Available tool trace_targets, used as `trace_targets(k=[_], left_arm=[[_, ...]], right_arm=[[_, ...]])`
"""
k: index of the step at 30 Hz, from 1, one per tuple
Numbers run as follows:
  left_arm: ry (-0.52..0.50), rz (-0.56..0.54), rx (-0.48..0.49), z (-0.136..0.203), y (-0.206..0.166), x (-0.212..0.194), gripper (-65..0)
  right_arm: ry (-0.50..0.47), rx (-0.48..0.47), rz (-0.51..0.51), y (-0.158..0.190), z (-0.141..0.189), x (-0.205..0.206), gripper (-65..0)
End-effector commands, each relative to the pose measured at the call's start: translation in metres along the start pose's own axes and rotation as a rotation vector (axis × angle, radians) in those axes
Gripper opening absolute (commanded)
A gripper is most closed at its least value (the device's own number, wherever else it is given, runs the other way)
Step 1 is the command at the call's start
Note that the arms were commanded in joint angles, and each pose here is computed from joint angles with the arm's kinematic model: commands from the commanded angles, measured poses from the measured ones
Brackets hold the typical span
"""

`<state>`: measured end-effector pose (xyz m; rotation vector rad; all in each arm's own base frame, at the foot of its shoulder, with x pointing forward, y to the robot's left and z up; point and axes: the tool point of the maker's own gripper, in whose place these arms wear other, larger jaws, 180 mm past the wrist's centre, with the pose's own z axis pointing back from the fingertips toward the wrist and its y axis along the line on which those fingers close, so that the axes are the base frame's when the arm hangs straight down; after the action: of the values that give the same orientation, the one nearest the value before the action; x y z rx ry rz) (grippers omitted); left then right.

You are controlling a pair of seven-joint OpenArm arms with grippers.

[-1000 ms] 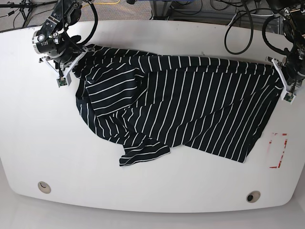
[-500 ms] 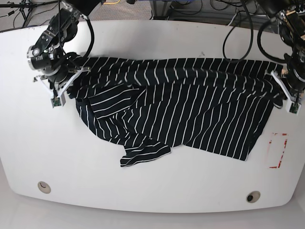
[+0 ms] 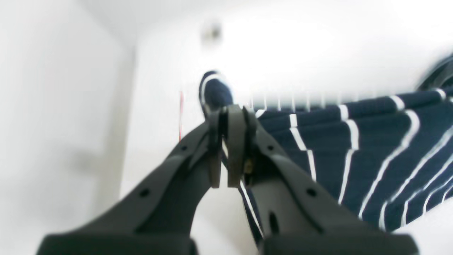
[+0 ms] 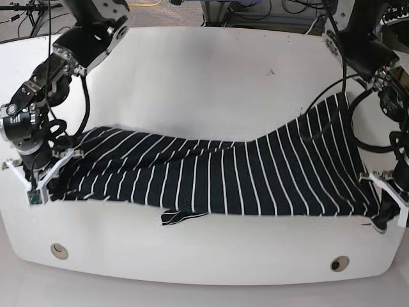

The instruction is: Fold the T-shirt properly

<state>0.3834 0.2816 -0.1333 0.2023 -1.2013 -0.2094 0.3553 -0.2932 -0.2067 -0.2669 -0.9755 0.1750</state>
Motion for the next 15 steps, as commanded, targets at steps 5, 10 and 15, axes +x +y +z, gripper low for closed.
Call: trace_targets(k=[5,10,15], left_arm=[[-0.253,0.079,0.079,0.013,0.023,0.091,-64.2],[-0.375,0.109,0.1,0.026,0.032,0.141,-64.2],[-0.458,0.146,0.116,0.041,0.047,0.181,-64.2]], right_arm=[[-0.17,-0.104,0.136,-0.039,0.016,0.089,-63.1],[-0.284,-0.162,0.218,-0.053,0.037,0.148,-63.1],[-0.372,-0.209,0.291,-0.066,0.057,0.202,-63.1]])
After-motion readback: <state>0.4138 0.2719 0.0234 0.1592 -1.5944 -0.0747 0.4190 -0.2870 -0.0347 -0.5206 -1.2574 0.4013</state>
